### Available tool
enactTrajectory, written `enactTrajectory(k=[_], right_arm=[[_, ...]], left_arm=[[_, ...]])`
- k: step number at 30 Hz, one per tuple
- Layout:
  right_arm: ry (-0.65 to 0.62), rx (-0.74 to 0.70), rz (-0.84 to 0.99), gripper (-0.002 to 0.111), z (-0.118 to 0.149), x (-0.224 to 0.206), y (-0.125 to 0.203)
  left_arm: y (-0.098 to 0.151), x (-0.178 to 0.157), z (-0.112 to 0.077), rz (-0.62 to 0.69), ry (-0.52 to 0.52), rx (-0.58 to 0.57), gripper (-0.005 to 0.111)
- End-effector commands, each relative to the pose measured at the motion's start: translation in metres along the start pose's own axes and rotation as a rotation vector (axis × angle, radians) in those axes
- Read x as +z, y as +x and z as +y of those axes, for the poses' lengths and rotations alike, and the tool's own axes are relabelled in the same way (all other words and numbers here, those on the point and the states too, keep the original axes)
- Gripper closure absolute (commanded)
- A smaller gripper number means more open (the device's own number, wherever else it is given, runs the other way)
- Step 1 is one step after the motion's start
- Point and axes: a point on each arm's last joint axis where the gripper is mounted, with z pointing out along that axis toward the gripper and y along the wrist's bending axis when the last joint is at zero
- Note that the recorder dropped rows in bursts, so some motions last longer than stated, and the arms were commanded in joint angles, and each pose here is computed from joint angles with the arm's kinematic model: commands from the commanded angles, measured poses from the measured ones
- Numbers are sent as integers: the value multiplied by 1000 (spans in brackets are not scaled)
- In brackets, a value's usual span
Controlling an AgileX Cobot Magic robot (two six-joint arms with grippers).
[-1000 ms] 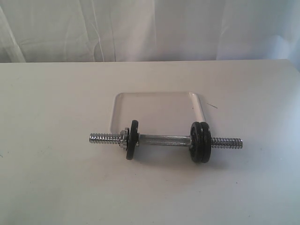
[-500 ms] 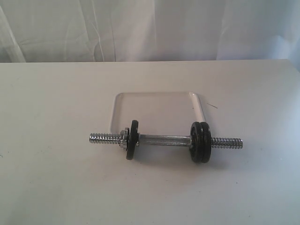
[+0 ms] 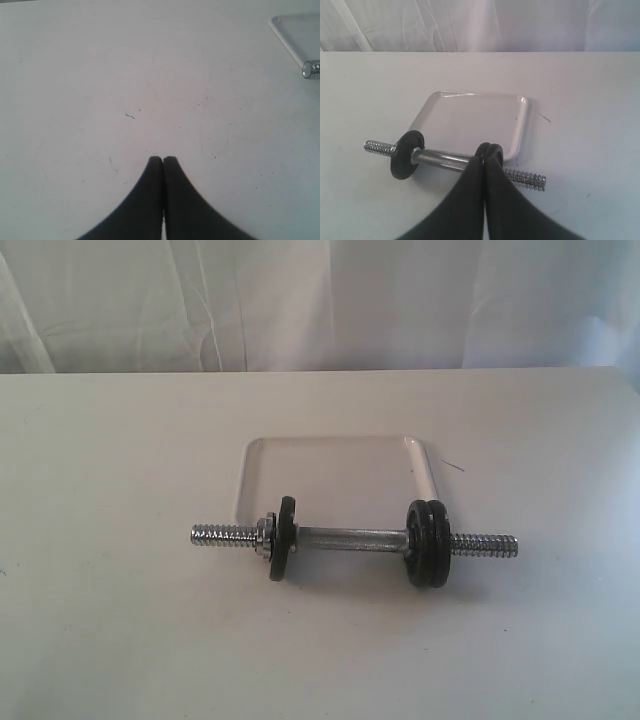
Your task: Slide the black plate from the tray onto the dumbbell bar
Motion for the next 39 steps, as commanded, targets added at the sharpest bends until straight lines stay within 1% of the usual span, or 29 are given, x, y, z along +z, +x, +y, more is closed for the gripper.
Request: enactTrajectory(k=[1,5,8,10,15,20,23,32,35,39], right_arm=[[4,-6,-23,108,-2,-7,24],[5,-7,-21,108,-6,-8,60],[31,-15,-172,108,-11,-8,73],[45,-27,-204,108,-14,-6,84],[69,-58,-164,108,-21,4,114],[74,-35,-90,108,-27,19,144],[70,-17,-68,108,-27,22,151],[76,-13,-79,108,-29,25,154],[104,-52,-172,108,-31,24,146],[140,-141,-144,108,-34,24,148]], left_arm=[[1,1,-1,-2,8,-5,107],[1,1,-1,-2,8,-5,107],[1,1,-1,-2,8,-5,107],[1,1,-1,-2,8,-5,107],[1,1,-1,-2,8,-5,107],[1,1,-1,-2,8,-5,107],[1,1,-1,-2,8,-5,107],[2,1,-1,0,8,-5,107],[2,1,-1,0,8,-5,107],[2,1,-1,0,8,-5,107]])
